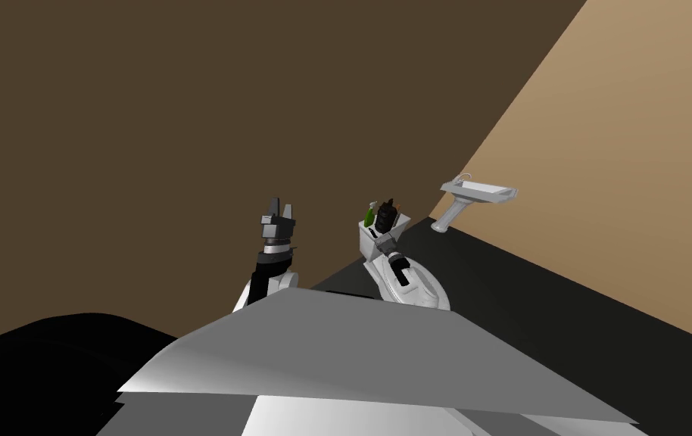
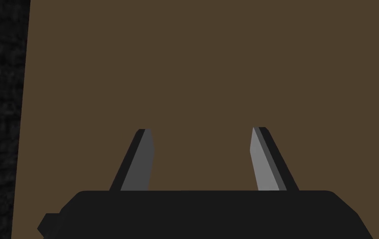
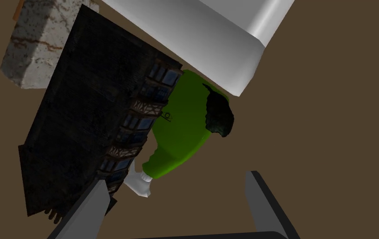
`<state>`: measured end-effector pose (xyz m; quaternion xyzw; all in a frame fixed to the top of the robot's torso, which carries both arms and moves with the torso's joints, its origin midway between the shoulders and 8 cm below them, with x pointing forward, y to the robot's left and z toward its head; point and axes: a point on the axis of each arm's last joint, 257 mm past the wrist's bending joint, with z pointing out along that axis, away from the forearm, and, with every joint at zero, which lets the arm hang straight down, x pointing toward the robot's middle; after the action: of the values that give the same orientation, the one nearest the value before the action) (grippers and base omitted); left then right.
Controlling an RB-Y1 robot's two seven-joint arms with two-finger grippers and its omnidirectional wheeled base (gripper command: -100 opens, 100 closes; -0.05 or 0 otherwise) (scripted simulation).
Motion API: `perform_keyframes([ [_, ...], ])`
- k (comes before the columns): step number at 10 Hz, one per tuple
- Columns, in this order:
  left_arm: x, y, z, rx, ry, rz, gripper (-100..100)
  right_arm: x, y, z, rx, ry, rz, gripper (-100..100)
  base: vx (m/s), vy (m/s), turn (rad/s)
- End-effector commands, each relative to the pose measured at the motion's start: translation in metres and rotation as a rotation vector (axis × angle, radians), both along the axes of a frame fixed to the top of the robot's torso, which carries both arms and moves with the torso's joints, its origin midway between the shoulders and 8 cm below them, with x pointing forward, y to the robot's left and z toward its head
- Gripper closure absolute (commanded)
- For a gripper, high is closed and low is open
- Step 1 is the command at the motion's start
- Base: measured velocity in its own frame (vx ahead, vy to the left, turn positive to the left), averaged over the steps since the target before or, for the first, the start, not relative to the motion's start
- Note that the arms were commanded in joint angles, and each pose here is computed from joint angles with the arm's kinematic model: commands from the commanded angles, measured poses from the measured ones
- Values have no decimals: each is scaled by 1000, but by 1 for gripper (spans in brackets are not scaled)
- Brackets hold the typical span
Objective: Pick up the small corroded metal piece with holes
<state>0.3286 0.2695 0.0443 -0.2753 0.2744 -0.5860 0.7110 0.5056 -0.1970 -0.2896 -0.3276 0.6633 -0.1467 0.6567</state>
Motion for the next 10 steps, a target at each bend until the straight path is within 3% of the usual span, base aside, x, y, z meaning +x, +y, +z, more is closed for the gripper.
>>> perform_keyframes([
  [1, 0, 0, 0, 0, 0, 0, 0, 4, -6, -14, -108, 13, -2, -100, 12, 32, 107],
  [2, 0, 0, 0, 0, 0, 0, 0, 4, -6, -14, -115, 11, -1, -100, 10, 27, 47],
  [6, 0, 0, 0, 0, 0, 0, 0, 14, -24, -41, -361, 32, 5, -100, 16, 31, 82],
  [10, 0, 0, 0, 0, 0, 0, 0, 21, -41, -54, -530, 40, 15, -100, 16, 20, 59],
])
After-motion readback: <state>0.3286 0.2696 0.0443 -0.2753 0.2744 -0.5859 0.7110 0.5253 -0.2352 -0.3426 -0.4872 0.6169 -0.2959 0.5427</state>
